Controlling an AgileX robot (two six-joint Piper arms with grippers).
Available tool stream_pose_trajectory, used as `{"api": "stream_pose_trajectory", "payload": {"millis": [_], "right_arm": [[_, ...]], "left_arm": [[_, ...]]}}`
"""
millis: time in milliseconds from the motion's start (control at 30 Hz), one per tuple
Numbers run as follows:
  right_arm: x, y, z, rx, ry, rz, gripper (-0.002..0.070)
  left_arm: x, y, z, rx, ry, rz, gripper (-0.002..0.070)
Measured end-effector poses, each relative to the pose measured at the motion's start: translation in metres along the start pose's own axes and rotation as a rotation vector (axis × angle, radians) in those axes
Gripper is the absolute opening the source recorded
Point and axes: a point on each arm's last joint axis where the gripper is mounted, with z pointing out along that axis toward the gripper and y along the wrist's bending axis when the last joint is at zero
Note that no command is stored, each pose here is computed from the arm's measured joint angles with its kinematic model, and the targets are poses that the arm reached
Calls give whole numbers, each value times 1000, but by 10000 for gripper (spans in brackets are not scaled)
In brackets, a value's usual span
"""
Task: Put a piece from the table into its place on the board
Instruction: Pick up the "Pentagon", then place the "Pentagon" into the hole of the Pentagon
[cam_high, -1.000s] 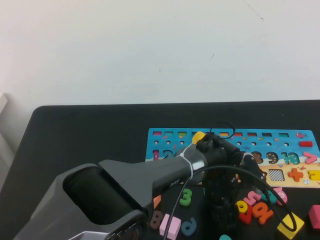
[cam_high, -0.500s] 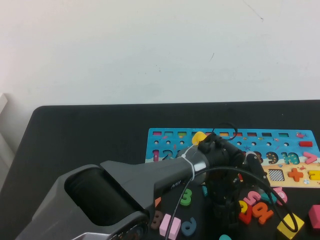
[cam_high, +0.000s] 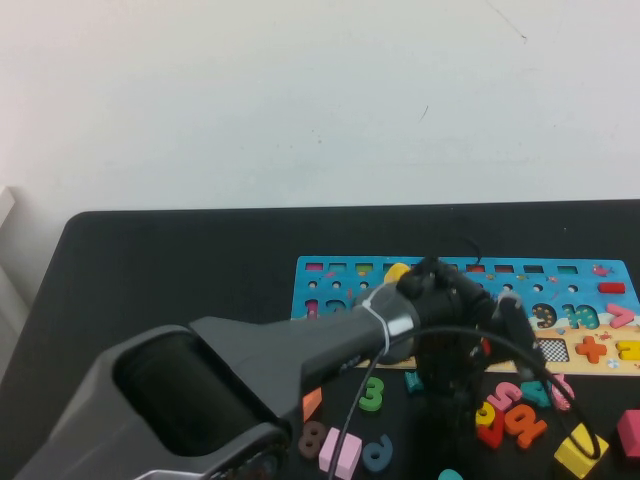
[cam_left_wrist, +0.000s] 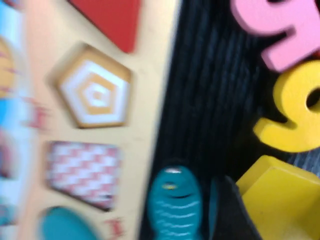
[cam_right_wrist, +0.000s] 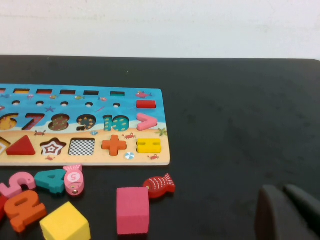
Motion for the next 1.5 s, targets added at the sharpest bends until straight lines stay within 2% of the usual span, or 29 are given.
{"api": "stream_pose_trajectory", "payload": {"millis": [133,367,700,933,1200,1500], "right_arm": [[0,0,0,0,0,0,19],[0,0,0,0,0,0,19],[0,0,0,0,0,0,19],[0,0,0,0,0,0,19],[0,0,0,0,0,0,19],[0,0,0,0,0,0,19]], "left_arm": [[-9,7,-17,-55,-63,16,309],[-14,20,-20,-118,-144,11,309],[-7,41,0,-178,-215,-20,309],[-8,44,7,-201,-253,-21,309],[-2,40,21,-172,-212,-27,309],[-5,41,21,-183,-238,-31,309]]}}
